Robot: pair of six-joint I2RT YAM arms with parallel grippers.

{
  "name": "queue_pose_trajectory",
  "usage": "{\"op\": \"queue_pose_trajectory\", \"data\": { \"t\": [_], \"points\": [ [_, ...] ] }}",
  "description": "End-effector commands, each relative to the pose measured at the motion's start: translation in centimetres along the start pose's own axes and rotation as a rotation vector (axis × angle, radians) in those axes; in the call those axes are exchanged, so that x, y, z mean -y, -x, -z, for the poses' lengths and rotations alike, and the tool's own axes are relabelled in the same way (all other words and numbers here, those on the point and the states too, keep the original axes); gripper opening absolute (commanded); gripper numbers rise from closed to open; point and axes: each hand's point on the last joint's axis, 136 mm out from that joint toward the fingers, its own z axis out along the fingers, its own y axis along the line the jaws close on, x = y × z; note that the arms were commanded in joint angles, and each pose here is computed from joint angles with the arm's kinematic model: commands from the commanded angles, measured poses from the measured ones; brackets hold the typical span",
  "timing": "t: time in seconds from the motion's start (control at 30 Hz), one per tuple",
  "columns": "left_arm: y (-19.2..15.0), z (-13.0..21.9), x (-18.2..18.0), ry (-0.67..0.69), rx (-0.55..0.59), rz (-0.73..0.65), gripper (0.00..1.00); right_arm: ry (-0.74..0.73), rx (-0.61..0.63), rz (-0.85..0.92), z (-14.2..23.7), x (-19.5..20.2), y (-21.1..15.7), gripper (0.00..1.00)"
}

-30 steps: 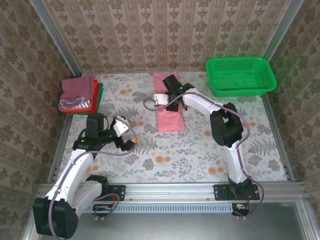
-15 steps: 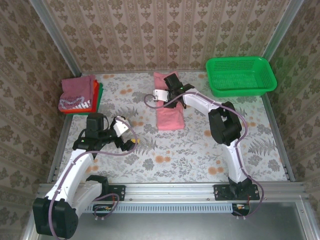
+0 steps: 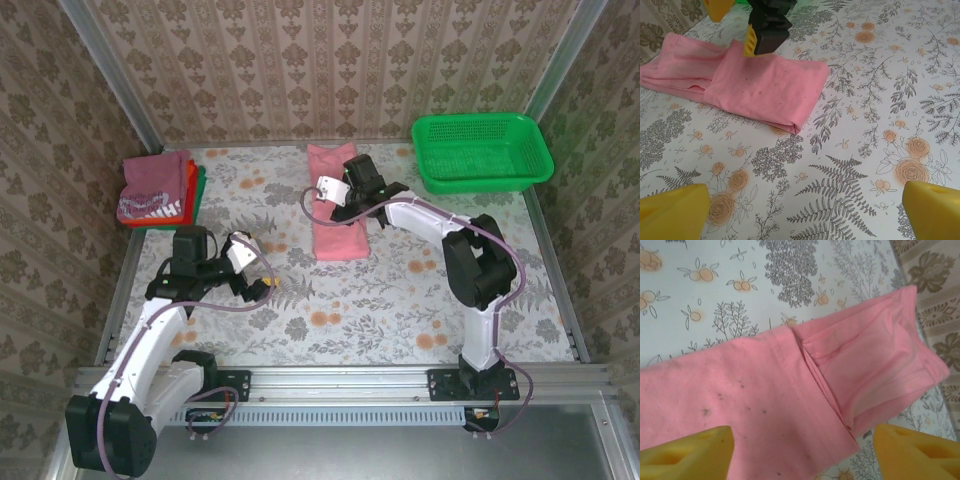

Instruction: Fold and stack the t-shirts

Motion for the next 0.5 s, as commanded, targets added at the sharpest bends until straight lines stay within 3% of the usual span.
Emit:
{"op": "queue_pose_trajectory", "data": {
  "t": [0.0, 0.17, 0.33, 0.47],
  "points": [
    [0.4, -0.2, 0.1, -0.028, 0.028, 0.006, 1.00, 0.004, -0.027, -0.053, -1.1, -0.5, -0.6, 0.70],
    [0.3, -0.1, 0.3, -0.032, 0.024, 0.013, 1.00, -0.002, -0.128, -0.103, -4.0, -0.2, -3.5, 0.65],
    [0.2, 0.0, 0.4, -0.022, 0.024, 0.008, 1.00, -0.077, -0.238, -0.208, -5.7, 1.7, -6.9, 0.44],
    [0.2, 0.1, 0.3, -0.016, 0.022, 0.008, 1.00, -0.063, -0.233, -0.227, -5.1, 1.4, -7.0, 0.44]
  ]
}}
